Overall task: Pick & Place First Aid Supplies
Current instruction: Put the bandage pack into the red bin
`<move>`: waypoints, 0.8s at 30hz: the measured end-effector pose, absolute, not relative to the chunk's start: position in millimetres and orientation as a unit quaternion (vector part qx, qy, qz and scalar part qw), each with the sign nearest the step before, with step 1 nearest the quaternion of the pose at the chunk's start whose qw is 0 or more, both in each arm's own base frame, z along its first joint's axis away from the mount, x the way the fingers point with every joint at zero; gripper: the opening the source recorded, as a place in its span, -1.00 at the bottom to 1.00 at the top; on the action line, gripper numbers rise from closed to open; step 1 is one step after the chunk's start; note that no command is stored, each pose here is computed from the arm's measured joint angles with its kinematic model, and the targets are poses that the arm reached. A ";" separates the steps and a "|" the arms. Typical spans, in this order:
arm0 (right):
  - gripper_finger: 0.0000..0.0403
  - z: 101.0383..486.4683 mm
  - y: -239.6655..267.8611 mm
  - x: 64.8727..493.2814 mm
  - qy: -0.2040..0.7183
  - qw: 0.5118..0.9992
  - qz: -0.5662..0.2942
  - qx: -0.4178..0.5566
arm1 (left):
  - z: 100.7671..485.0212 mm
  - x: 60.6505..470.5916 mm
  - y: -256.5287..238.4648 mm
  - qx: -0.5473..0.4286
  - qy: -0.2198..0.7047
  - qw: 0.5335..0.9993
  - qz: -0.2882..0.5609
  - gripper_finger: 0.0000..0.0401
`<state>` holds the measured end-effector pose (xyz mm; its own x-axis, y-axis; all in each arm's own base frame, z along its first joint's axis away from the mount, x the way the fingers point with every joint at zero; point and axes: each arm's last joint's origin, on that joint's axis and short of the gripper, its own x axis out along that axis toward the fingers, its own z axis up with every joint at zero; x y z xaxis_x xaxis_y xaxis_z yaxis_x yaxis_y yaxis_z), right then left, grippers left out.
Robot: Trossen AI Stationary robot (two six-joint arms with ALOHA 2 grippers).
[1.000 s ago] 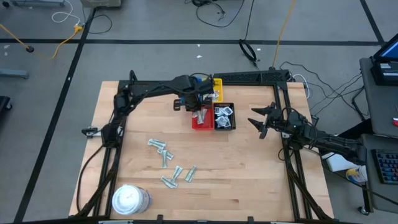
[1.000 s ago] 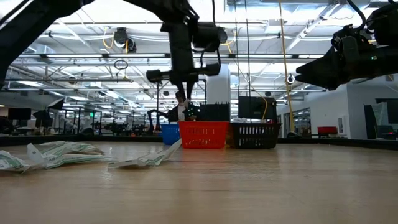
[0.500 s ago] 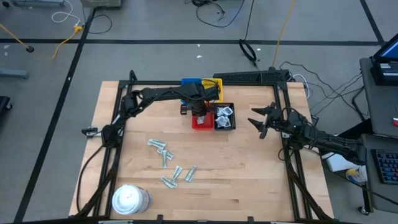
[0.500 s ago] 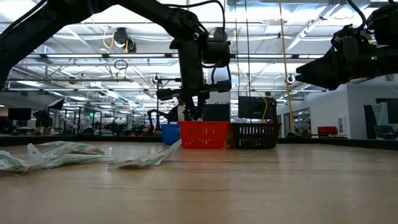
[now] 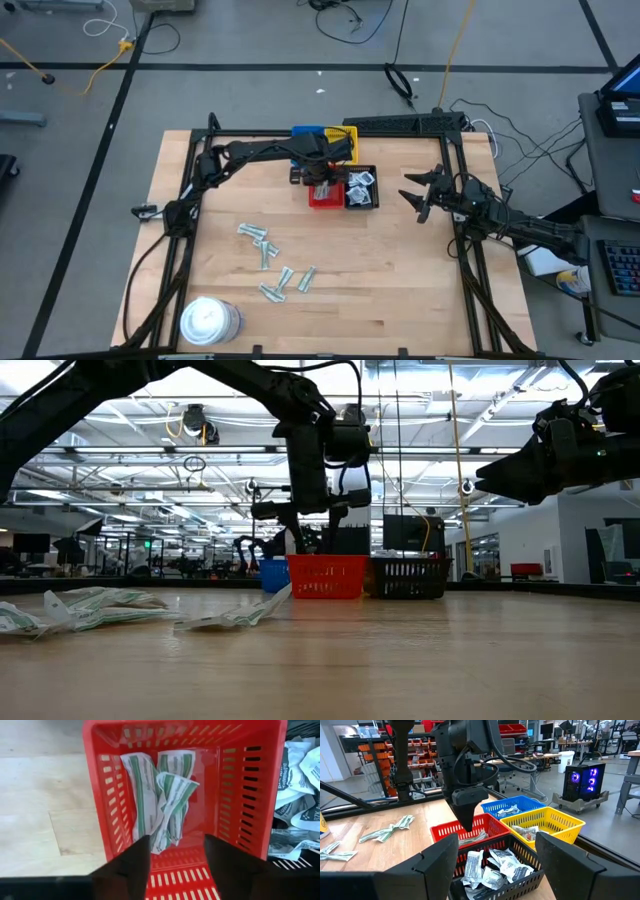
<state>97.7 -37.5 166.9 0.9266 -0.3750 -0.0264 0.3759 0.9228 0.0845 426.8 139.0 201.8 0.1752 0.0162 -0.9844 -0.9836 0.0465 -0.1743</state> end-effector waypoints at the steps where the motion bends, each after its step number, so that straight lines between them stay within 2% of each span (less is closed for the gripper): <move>1: 0.30 166.9 -37.5 97.7 0.005 0.981 -0.191 0.044 | 201.8 426.8 139.3 -0.528 0.460 0.557 0.447 -0.01; 8: 0.29 166.9 -37.6 97.7 0.005 0.980 -0.192 0.044 | 205.5 425.4 139.1 -0.544 0.459 0.548 0.440 0.23; 17: 0.29 166.9 -37.5 97.7 0.005 0.981 -0.191 0.044 | 234.6 416.3 138.5 -0.552 0.438 0.565 0.429 0.25; 24: 0.29 166.9 -37.5 97.7 0.005 0.981 -0.191 0.044 | 257.6 410.8 129.4 -0.540 0.440 0.600 0.393 0.25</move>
